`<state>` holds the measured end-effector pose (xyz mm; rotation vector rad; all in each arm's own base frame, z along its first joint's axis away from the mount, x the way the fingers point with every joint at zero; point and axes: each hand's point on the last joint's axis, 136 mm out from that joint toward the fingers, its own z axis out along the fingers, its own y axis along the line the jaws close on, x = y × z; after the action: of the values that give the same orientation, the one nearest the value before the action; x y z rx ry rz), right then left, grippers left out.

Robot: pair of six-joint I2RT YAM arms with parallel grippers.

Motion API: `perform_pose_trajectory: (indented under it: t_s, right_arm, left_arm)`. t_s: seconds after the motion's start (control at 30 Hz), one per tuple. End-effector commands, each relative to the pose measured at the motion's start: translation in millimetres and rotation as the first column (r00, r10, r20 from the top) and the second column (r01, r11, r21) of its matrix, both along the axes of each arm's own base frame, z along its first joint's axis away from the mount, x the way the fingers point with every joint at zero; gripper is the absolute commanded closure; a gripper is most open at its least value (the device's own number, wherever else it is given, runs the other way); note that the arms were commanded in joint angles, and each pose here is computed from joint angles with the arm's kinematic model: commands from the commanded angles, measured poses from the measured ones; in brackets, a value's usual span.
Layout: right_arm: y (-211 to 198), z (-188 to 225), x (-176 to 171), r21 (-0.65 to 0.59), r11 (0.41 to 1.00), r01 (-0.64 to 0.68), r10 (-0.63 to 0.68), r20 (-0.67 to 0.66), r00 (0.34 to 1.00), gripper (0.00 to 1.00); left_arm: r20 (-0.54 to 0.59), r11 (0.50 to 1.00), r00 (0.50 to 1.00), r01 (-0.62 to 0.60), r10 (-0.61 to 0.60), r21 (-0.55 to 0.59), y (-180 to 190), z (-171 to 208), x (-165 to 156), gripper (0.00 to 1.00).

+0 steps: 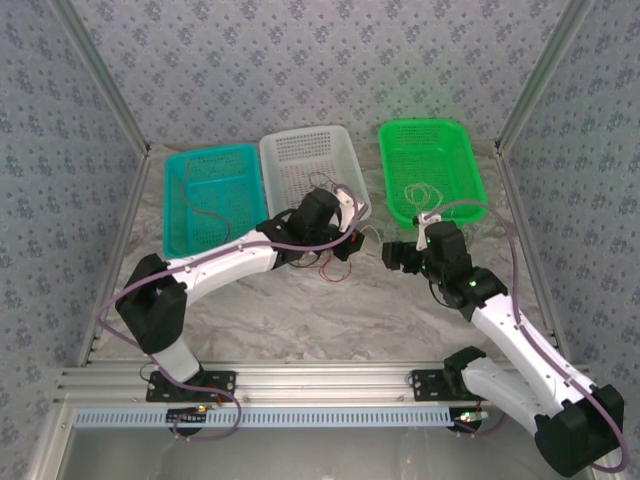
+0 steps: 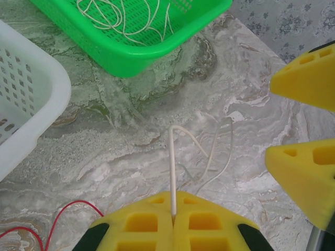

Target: Untangle the cables

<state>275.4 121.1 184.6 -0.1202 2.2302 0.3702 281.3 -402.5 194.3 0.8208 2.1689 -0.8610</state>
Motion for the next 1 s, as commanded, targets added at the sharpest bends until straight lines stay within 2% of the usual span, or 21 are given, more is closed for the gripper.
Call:
perform_pose_trajectory:
  t_s: [0.0, 0.17, 0.33, 0.53, 0.67, 0.8, 0.97]
  right_arm:
    - [10, 17, 6, 0.000, 0.999, -0.046, 0.046, 0.046, 0.998, 0.13]
    - [15, 16, 20, -0.012, 0.999, -0.042, 0.043, 0.062, 0.997, 0.11]
    - [11, 8, 37, -0.008, 1.000, 0.027, -0.026, 0.084, 0.996, 0.12]
    - [2, -15, 48, 0.009, 0.996, 0.091, -0.091, 0.021, 0.996, 0.21]
    - [-11, -42, 43, -0.002, 0.989, 0.148, -0.148, -0.088, 0.985, 0.32]
    - [-18, -64, 29, -0.008, 0.985, 0.172, -0.171, -0.168, 0.971, 0.35]
    - [-22, -77, 13, 0.019, 0.982, 0.190, -0.182, -0.209, 0.961, 0.41]
  left_arm:
    - [0.028, 0.999, 1.000, 0.009, -0.007, -0.045, -6, 24, 1, 1.00]
    - [0.017, 0.993, 0.999, 0.047, -0.045, -0.113, -18, 41, -4, 1.00]
    - [0.011, 0.975, 0.997, 0.076, -0.075, -0.207, -23, 58, -13, 1.00]
    - [0.026, 0.956, 0.996, 0.093, -0.089, -0.278, -19, 72, -21, 1.00]
    - [0.061, 0.939, 0.996, 0.084, -0.068, -0.334, -14, 89, -22, 1.00]
    - [0.112, 0.923, 0.993, 0.073, -0.033, -0.379, -7, 108, -18, 1.00]
    - [0.160, 0.905, 0.987, 0.073, -0.005, -0.419, -4, 126, -14, 1.00]
